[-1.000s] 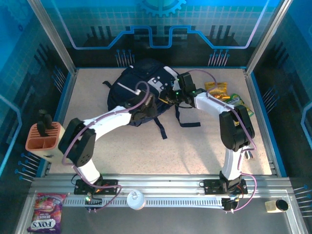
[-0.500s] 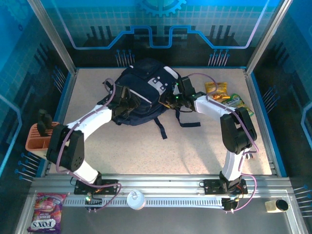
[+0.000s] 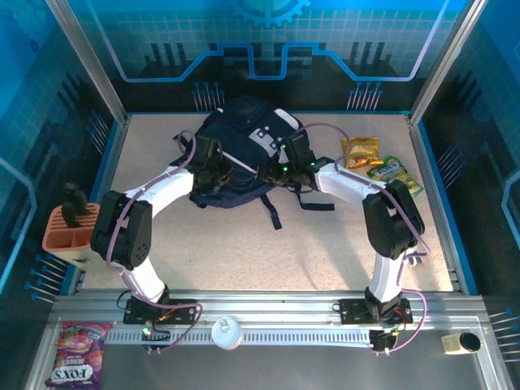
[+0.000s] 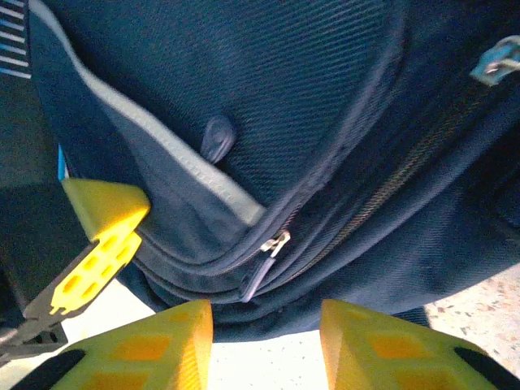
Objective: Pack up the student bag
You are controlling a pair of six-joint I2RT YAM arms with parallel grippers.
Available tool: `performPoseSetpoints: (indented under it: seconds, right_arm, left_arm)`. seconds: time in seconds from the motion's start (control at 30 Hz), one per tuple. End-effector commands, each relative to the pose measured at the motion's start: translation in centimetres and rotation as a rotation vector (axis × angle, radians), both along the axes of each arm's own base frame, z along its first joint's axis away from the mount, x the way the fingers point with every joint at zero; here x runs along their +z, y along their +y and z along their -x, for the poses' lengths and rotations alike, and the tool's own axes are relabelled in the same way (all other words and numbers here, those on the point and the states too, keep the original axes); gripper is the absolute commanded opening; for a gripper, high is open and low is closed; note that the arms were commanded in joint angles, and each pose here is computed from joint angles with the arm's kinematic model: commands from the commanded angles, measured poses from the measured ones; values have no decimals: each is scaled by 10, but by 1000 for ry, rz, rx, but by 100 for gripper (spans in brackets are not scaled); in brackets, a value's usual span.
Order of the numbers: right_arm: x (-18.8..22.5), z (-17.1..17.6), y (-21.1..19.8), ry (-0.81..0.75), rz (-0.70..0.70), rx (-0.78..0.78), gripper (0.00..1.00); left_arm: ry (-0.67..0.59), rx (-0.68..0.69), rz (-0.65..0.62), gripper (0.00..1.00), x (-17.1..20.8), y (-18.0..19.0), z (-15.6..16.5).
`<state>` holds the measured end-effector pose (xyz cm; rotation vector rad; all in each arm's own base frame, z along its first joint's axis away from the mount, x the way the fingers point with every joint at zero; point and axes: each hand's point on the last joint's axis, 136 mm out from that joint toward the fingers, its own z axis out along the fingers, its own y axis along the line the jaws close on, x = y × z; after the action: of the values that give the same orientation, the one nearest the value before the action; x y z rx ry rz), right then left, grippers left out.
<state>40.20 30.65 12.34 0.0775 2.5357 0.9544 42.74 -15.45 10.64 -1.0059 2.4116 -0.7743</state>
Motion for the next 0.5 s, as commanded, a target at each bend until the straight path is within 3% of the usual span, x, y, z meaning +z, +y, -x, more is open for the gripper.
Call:
performPoseSetpoints:
  seconds: [0.0, 0.2, 0.47]
  right_arm:
    - [13, 2, -1, -130, 76, 54, 42]
    - [21, 3, 6, -254, 123, 151, 47]
    - [30, 11, 19, -409, 180, 283, 62]
  left_arm:
    - [-87, -48, 78, 0, 31, -15, -17]
    - [-145, -78, 176, 0, 67, -27, -12]
    - [-180, -96, 229, 0, 93, -32, -5]
